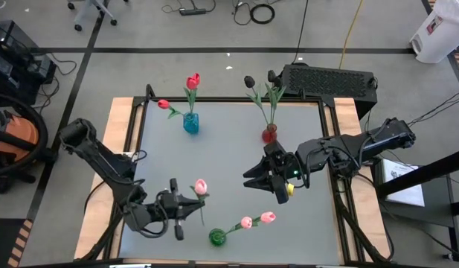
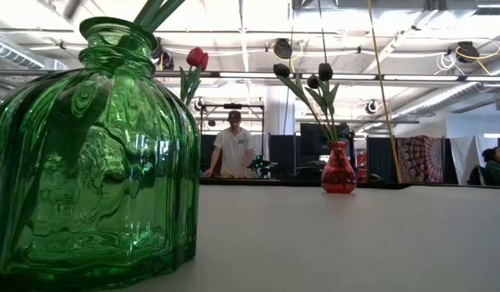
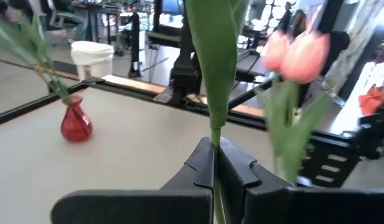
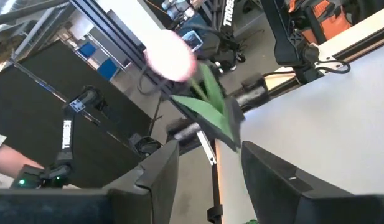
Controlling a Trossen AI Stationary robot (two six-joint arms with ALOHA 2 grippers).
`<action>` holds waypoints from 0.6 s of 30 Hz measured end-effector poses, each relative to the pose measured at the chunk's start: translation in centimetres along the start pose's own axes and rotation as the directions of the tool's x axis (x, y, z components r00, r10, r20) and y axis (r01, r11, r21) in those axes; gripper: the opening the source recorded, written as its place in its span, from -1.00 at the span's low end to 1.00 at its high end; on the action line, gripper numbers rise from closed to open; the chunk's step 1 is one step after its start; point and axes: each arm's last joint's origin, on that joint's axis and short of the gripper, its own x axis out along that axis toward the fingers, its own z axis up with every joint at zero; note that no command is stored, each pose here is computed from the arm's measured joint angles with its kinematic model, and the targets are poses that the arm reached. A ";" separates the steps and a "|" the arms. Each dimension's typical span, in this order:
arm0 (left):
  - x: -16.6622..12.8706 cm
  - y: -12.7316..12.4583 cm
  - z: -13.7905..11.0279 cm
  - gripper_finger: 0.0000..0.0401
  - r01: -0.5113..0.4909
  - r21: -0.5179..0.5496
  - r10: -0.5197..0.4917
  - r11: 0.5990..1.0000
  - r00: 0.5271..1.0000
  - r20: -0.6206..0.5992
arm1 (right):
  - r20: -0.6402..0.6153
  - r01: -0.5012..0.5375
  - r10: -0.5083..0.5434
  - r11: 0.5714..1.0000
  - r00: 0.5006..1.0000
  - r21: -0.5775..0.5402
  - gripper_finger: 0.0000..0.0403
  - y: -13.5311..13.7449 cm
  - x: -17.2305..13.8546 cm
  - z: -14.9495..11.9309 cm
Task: Sort flowers into vase by color
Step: Put the pink tulip into the green vase
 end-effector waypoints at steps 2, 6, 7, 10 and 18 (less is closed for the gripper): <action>0.6 0.1 -0.8 -0.97 -0.014 0.010 0.014 1.000 1.000 -0.007 | 0.000 0.000 0.000 1.000 1.000 0.000 -0.17 0.0 0.0 0.0; 1.9 -0.5 -1.8 -0.97 0.013 -0.033 -0.012 0.999 1.000 0.015 | -0.001 0.000 0.000 1.000 1.000 0.000 -0.17 0.0 0.0 0.0; 2.2 -0.6 -2.1 -0.97 0.021 -0.035 -0.020 0.999 1.000 0.022 | -0.001 0.000 0.000 1.000 1.000 0.000 -0.17 0.0 0.0 0.0; 2.7 -1.0 -2.3 -0.97 0.034 -0.053 -0.031 0.998 0.998 0.060 | -0.001 0.000 0.000 1.000 1.000 0.000 -0.17 0.0 0.0 0.0; 3.0 -1.1 -2.7 -0.97 0.036 -0.065 -0.032 0.997 0.997 0.066 | -0.001 0.000 0.000 1.000 1.000 0.000 -0.17 0.0 0.0 0.0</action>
